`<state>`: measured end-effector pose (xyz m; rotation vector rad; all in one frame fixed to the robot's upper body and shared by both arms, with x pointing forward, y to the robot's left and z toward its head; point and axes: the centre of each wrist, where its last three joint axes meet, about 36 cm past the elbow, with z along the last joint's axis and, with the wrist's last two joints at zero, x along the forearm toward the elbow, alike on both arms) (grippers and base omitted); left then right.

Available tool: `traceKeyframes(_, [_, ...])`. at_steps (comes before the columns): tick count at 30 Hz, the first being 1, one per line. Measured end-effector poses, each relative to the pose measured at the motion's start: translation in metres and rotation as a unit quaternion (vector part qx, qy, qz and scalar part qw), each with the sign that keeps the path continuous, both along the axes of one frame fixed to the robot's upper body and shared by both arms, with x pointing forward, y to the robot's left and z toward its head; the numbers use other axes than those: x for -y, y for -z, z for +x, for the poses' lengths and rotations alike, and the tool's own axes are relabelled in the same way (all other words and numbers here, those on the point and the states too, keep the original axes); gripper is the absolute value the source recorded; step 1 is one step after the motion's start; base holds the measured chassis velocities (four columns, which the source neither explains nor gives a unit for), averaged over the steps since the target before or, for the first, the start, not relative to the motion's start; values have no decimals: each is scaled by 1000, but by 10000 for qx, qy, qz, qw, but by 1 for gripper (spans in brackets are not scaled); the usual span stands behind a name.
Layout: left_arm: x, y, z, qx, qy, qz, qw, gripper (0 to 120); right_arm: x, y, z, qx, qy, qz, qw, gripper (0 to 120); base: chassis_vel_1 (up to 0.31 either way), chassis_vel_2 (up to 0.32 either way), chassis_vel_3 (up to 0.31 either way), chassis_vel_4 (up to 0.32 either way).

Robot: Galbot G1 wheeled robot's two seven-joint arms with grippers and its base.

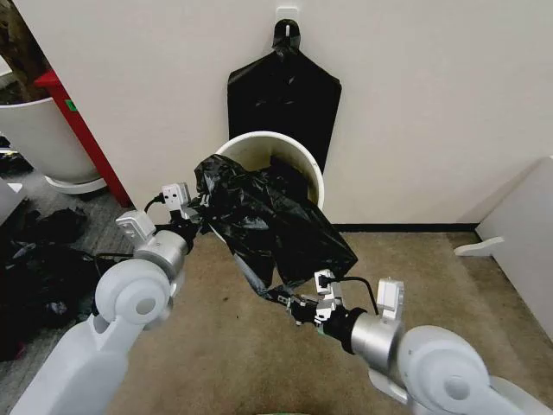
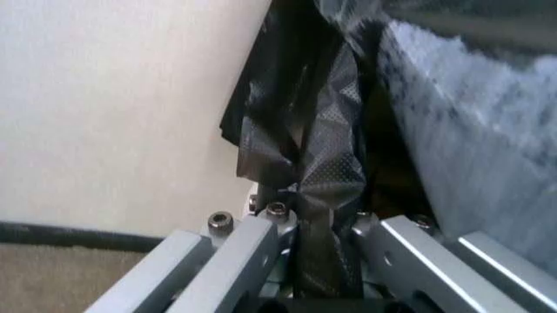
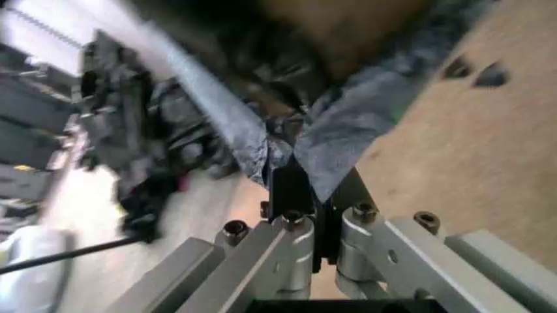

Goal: Place the garbage bag over the trash bin.

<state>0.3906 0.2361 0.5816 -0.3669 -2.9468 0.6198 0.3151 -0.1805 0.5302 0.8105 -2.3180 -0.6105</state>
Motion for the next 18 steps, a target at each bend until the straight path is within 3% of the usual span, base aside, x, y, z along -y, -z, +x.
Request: traceKeyframes(18, [-5, 0, -5, -315, 57, 151, 9994, 1, 31, 13, 27, 944, 783, -1066, 9867, 0, 0, 0, 0, 0])
